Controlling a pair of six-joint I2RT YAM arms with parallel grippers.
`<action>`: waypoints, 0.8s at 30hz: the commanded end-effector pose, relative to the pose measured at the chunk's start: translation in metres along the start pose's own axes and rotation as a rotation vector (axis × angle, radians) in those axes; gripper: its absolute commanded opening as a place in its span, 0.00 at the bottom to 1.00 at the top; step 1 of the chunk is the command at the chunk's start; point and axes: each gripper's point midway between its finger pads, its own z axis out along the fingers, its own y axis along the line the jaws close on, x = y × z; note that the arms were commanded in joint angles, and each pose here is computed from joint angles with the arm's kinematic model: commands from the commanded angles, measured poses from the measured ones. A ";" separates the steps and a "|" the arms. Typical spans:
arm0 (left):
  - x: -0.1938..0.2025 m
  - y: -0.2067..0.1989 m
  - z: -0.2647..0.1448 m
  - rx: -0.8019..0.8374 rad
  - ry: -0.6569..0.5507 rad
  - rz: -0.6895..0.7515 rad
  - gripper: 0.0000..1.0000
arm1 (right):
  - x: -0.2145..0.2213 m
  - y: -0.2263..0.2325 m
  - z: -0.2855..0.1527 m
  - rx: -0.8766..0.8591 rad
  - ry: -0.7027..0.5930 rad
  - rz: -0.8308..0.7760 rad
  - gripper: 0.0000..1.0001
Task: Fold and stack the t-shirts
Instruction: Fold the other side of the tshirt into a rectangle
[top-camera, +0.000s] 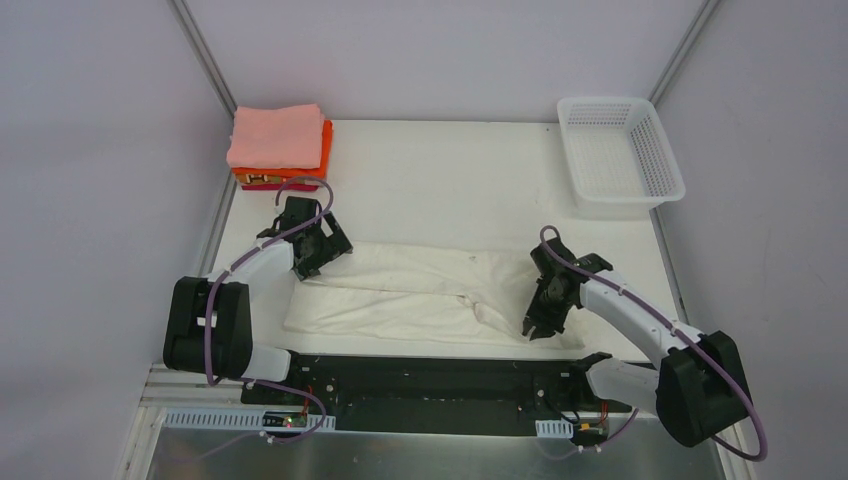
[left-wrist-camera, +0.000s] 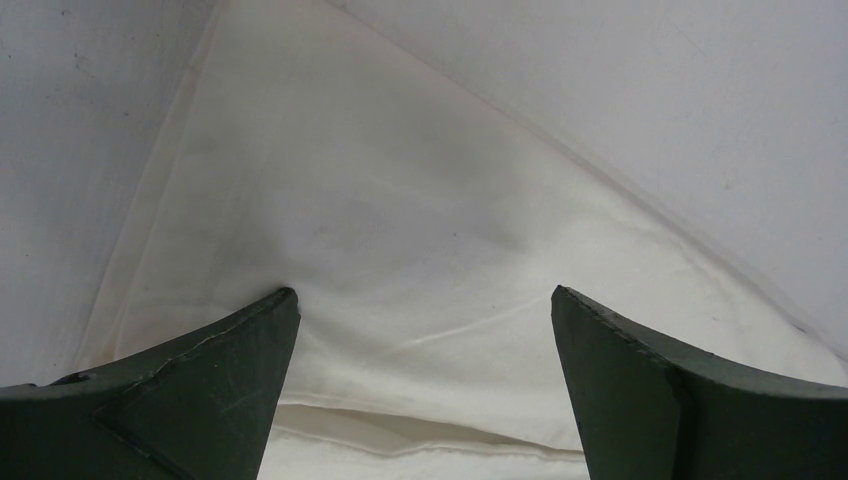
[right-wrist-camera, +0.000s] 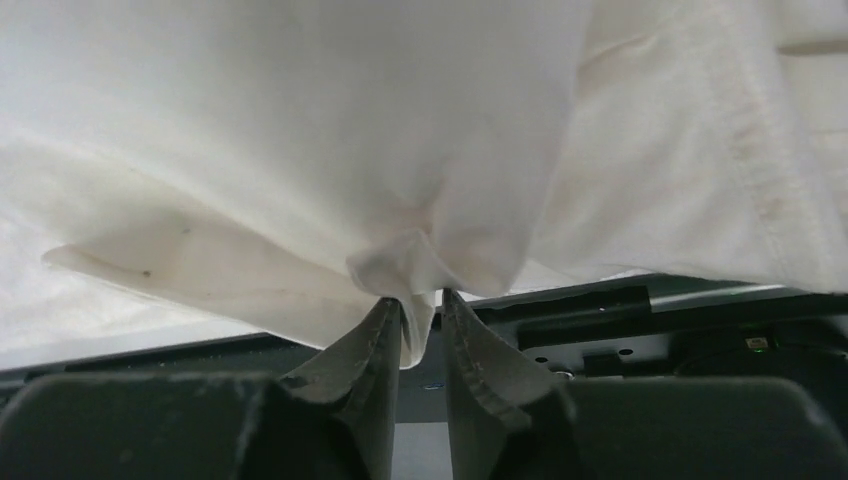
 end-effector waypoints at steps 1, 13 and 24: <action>0.009 0.017 0.007 -0.070 0.027 0.019 0.99 | 0.009 -0.025 -0.002 0.109 -0.013 0.113 0.28; 0.005 0.016 0.005 -0.072 0.016 0.024 0.99 | 0.049 -0.016 -0.007 0.046 0.085 0.154 0.50; 0.002 0.014 0.000 -0.063 0.006 0.028 0.99 | 0.021 0.011 -0.065 -0.107 -0.115 0.045 0.57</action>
